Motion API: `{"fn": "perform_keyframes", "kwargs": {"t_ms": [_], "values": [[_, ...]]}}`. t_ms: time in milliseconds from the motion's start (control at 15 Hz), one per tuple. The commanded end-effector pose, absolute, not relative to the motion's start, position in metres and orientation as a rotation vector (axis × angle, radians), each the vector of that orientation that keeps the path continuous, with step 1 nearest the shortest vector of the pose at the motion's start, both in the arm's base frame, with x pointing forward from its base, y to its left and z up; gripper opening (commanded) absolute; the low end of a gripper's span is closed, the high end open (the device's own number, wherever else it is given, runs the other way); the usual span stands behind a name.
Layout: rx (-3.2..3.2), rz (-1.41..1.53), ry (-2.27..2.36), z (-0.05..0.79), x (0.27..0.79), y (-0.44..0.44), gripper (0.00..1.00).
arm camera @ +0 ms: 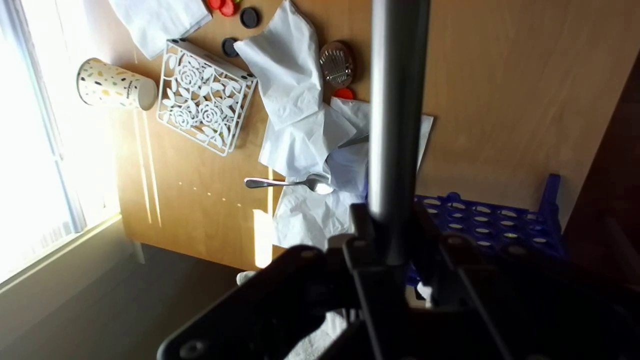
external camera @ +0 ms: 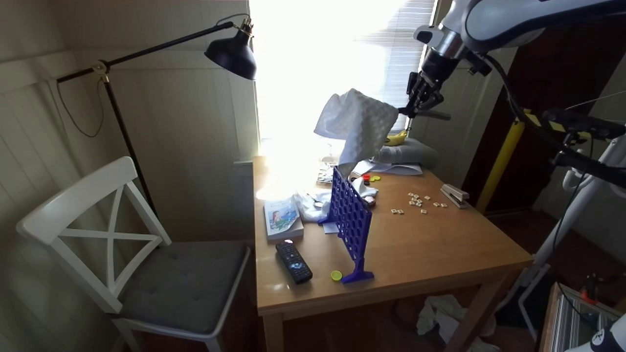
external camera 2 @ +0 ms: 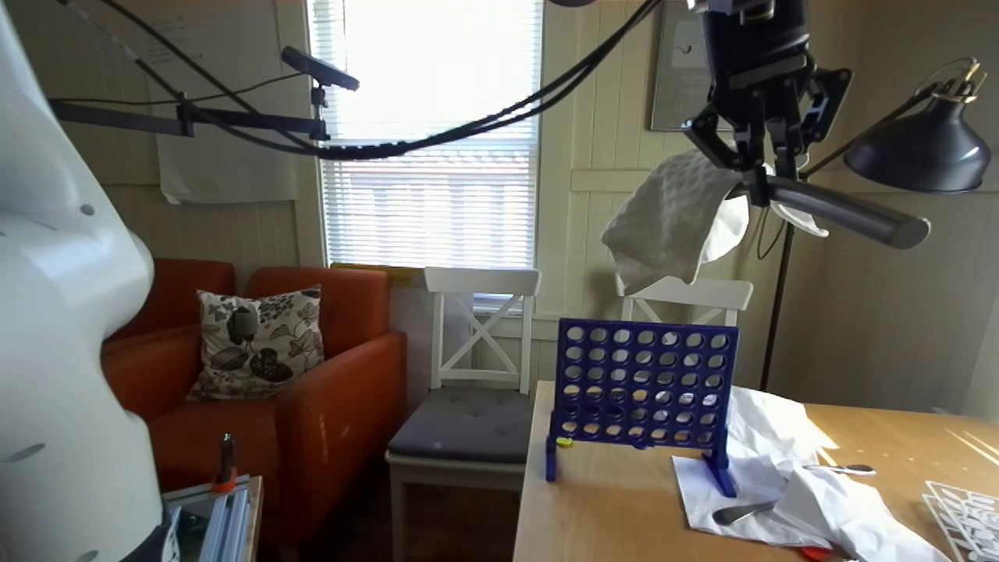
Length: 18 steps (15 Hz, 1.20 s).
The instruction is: Use the spatula to put the white towel on the blue gameboard.
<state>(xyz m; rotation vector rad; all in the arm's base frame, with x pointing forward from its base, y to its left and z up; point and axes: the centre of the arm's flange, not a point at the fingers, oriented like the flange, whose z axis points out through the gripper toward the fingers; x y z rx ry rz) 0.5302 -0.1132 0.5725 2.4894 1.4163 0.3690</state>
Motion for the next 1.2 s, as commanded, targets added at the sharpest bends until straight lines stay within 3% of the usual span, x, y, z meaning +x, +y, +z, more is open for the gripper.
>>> {"fn": "perform_keyframes", "kwargs": {"t_ms": [0, 1133], "values": [[2.526, 0.315, 1.474, 0.574, 0.573, -0.103, 0.06], [2.717, 0.083, 1.461, 0.491, 0.499, -0.086, 0.06]]}}
